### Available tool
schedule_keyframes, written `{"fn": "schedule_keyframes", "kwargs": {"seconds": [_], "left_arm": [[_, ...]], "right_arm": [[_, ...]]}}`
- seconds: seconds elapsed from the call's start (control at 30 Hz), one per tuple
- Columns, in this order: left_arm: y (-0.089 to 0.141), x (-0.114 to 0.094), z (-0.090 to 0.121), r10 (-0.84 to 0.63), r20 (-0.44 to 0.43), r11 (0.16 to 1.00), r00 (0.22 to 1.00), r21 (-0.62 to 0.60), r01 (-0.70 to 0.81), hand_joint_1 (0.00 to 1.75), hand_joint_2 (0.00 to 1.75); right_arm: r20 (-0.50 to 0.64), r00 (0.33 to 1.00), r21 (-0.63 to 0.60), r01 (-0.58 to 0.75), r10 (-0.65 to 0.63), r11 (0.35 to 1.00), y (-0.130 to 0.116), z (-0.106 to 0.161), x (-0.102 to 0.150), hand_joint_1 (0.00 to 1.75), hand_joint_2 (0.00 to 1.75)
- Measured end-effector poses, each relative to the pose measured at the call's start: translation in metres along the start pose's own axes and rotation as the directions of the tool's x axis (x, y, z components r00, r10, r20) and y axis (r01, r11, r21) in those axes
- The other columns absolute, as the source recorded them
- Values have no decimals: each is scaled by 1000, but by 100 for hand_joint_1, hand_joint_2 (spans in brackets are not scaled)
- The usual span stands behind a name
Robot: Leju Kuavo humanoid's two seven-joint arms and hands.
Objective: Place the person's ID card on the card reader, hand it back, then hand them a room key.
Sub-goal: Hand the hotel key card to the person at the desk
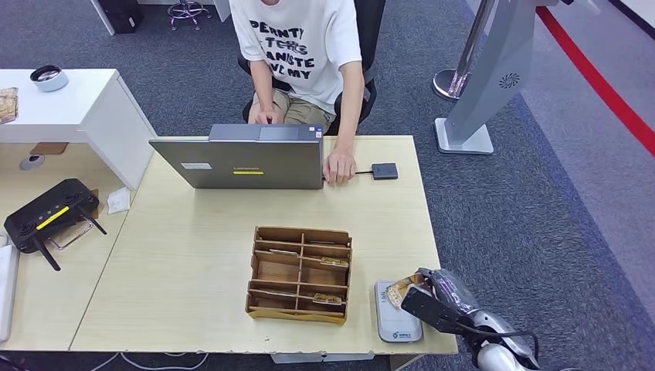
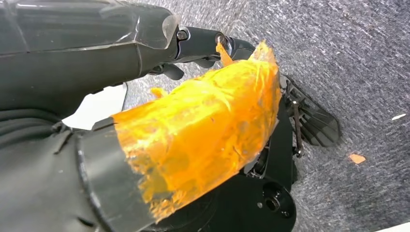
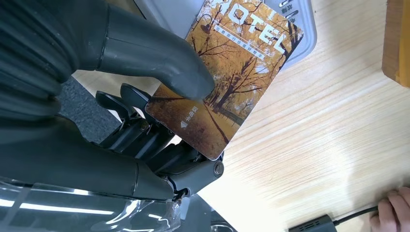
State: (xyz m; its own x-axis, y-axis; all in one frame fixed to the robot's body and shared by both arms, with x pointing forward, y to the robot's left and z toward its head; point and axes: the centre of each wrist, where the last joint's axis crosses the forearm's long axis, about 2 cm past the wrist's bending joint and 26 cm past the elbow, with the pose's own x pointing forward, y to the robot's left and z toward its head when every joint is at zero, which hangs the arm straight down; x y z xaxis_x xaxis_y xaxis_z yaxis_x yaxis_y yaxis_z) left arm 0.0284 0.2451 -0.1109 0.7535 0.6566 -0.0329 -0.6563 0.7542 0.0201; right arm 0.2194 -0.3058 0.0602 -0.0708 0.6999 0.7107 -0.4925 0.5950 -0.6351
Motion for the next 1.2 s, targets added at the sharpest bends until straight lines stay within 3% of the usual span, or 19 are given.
{"fn": "schedule_keyframes", "kwargs": {"seconds": [1.2], "left_arm": [[-3,-5,0,101,-12,995,995,0,-101,0,0]], "right_arm": [[-15,1000,0,-4,4,1000,4,3,-1,175,175]]}}
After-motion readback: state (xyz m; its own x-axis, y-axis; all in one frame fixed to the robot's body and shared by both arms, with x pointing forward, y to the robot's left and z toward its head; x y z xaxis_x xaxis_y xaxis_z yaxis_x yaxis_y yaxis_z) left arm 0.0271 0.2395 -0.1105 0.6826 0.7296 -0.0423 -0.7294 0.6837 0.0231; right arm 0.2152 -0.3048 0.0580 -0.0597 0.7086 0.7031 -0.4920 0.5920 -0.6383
